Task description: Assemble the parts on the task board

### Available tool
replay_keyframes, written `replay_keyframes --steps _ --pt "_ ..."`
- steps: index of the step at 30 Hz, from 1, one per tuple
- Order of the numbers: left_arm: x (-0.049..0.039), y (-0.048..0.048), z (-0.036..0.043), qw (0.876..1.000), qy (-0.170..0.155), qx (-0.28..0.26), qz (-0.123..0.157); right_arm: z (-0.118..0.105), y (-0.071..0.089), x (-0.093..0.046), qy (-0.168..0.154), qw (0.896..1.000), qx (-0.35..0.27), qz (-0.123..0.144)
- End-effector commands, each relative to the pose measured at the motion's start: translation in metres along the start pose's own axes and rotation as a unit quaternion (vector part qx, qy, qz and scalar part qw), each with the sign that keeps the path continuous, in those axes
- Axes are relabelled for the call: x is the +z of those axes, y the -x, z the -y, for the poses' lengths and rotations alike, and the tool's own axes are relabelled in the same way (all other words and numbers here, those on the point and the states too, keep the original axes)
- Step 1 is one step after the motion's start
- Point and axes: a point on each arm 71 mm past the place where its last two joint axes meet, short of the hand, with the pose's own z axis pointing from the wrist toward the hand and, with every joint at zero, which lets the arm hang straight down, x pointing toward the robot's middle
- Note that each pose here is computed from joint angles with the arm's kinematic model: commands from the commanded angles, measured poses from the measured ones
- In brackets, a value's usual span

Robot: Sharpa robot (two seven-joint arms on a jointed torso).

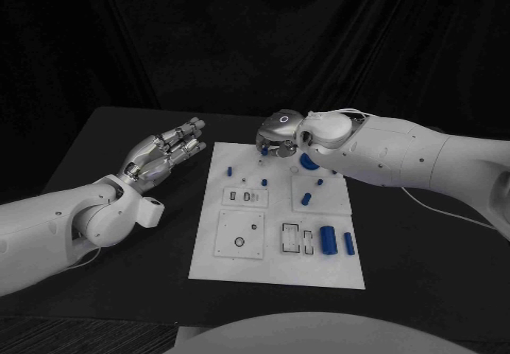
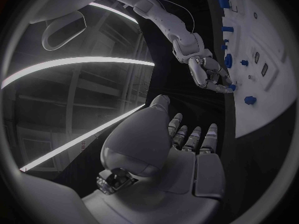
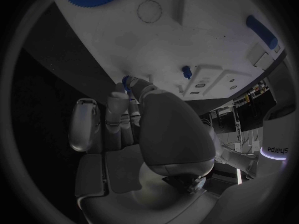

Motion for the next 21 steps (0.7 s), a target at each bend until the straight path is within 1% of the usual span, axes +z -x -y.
replay_keyframes --steps 1,6,9,12,15,16,18,21 --pt "0.0004 -0.0021 0.0073 0.998 -0.054 -0.006 -0.007 0.001 -0.005 -0.001 -0.016 1.000 -0.001 -0.021" --pt "0.0003 -0.0020 0.0071 0.999 -0.054 -0.006 -0.007 0.004 -0.008 -0.002 -0.034 0.999 0.000 -0.031" --pt "0.0003 -0.0021 0.0069 0.999 -0.053 -0.007 -0.008 0.008 -0.008 -0.004 -0.049 0.998 -0.001 -0.028" --pt "-0.0001 -0.0021 0.0069 0.999 -0.053 -0.008 -0.008 0.014 -0.006 -0.008 -0.061 0.998 -0.003 0.001" --pt "-0.0003 -0.0014 0.0068 0.999 -0.053 -0.007 -0.008 0.020 -0.004 -0.016 -0.070 0.997 -0.002 0.036" --pt "-0.0004 -0.0012 0.0068 0.999 -0.053 -0.007 -0.008 0.022 -0.003 -0.018 -0.071 0.997 0.000 0.043" --pt "-0.0006 -0.0008 0.0067 0.999 -0.053 -0.007 -0.007 0.025 -0.002 -0.027 -0.072 0.995 0.006 0.065" --pt "-0.0009 -0.0006 0.0065 0.999 -0.053 -0.007 -0.007 0.031 0.000 -0.040 -0.073 0.994 0.014 0.085"
